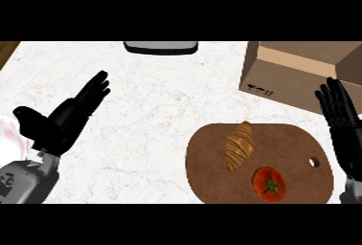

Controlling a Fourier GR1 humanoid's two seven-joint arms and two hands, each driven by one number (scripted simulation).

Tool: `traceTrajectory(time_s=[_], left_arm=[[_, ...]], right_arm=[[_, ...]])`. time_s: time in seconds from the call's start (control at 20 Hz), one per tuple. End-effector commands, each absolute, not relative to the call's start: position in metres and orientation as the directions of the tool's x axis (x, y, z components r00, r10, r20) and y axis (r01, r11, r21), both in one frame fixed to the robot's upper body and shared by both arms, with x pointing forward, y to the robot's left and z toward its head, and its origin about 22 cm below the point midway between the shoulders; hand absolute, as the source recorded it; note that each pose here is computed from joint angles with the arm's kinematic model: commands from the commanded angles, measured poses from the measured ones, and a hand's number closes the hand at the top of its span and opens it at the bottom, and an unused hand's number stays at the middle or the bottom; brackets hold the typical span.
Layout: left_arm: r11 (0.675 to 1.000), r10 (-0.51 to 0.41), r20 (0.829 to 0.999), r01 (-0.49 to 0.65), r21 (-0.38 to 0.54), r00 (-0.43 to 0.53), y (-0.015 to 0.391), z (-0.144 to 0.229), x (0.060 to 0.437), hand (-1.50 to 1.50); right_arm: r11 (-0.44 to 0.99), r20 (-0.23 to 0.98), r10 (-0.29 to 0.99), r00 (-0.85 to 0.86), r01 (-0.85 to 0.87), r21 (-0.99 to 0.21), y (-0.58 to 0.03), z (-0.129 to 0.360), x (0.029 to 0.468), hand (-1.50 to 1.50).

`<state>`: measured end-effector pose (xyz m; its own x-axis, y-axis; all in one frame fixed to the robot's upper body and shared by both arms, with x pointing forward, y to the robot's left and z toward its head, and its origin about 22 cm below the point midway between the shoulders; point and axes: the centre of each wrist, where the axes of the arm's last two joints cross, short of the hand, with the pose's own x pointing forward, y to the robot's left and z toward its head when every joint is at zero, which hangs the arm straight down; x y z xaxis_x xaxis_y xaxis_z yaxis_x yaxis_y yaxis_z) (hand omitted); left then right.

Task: Pick the tomato from the cutting board and place it in the cardboard box

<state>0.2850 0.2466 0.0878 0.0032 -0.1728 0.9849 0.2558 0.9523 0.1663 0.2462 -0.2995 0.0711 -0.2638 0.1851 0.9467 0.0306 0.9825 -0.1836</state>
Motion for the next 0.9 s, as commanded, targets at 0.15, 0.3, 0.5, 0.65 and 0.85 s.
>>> traceTrajectory(time_s=[0.15,0.3,0.5,0.65,0.85], left_arm=[[0.928,-0.318,0.940,0.163,0.335,-0.120,0.278,0.089,0.283,0.00],[0.914,-0.367,0.918,0.127,0.386,-0.148,0.288,0.092,0.280,0.00],[0.902,-0.376,0.904,0.144,0.407,-0.202,0.288,0.080,0.277,0.00],[0.907,-0.352,0.913,0.167,0.387,-0.204,0.287,0.078,0.280,0.00],[0.904,-0.349,0.911,0.177,0.389,-0.221,0.276,0.084,0.284,0.00]], right_arm=[[0.916,0.790,0.388,-0.476,0.296,-0.271,-0.308,0.145,0.204,-1.50],[0.677,0.638,0.726,-0.256,0.429,-0.598,-0.354,0.151,0.181,-1.50],[0.693,0.645,0.704,-0.297,0.487,-0.532,-0.327,0.156,0.113,-1.50],[0.590,0.513,0.806,-0.297,0.475,-0.653,-0.326,0.144,0.094,-1.50],[0.465,0.373,0.884,-0.282,0.448,-0.763,-0.314,0.162,0.073,-1.50]])
